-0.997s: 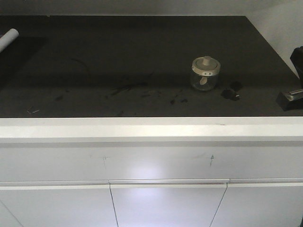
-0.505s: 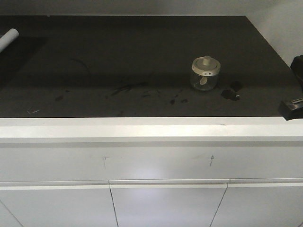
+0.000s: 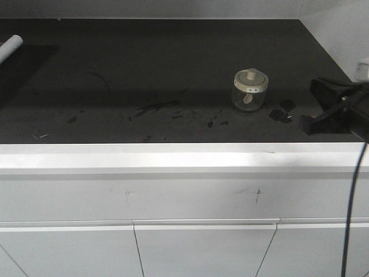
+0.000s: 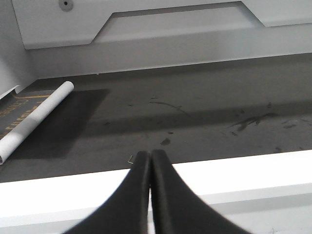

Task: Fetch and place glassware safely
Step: 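Lower the open right gripper around the cream jar lid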

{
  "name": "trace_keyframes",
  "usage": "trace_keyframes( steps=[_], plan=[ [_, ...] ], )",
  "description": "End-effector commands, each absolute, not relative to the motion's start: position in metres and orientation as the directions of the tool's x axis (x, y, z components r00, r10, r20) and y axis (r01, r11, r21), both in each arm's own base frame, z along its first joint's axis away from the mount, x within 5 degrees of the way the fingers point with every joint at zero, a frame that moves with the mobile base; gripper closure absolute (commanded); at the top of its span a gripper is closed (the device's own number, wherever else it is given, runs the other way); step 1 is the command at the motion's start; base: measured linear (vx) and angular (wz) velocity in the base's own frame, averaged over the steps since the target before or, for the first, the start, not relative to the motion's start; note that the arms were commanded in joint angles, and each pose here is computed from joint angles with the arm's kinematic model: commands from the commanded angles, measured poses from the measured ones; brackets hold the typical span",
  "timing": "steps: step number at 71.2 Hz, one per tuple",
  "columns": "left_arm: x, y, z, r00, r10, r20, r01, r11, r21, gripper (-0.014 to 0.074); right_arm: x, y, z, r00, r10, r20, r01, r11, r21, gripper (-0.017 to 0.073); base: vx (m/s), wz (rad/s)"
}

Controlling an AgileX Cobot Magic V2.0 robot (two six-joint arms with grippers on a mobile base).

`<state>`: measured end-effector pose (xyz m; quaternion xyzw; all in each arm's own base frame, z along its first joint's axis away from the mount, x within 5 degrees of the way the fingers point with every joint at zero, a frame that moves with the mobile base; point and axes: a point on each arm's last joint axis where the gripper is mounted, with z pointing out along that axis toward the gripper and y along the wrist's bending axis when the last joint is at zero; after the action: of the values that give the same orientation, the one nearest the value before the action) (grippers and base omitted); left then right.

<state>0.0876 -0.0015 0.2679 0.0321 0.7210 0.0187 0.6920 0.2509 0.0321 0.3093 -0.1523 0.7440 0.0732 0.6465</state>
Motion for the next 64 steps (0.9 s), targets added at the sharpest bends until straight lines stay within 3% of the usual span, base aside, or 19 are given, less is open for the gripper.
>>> trace_keyframes(
  steps=[1,33,49,64],
  plan=[
    [0.087,-0.002,0.283,0.054,0.054,-0.997,0.025,0.998,0.056,0.0601,0.271,0.036,0.326,-0.054,-0.107,-0.993,-0.350,0.933,-0.081,0.0517,0.00,0.00],
    [0.087,-0.002,0.283,0.054,0.054,-0.997,0.025,0.998,0.056,0.0601,0.399,0.052,0.305,-0.006,-0.054,-0.999,-0.473,0.880,-0.045,0.0193,0.00,0.00],
    [0.087,-0.002,0.283,0.054,0.054,-0.997,0.025,0.998,0.056,0.0601,0.438,0.054,0.285,0.028,-0.092,-0.995,-0.487,0.868,-0.094,0.0174,0.00,0.00],
    [0.087,-0.002,0.283,0.054,0.054,-0.997,0.025,0.998,0.056,0.0601,0.462,0.052,0.268,0.050,-0.037,-0.998,-0.456,0.888,-0.056,0.0174,0.00,0.00]
  ],
)
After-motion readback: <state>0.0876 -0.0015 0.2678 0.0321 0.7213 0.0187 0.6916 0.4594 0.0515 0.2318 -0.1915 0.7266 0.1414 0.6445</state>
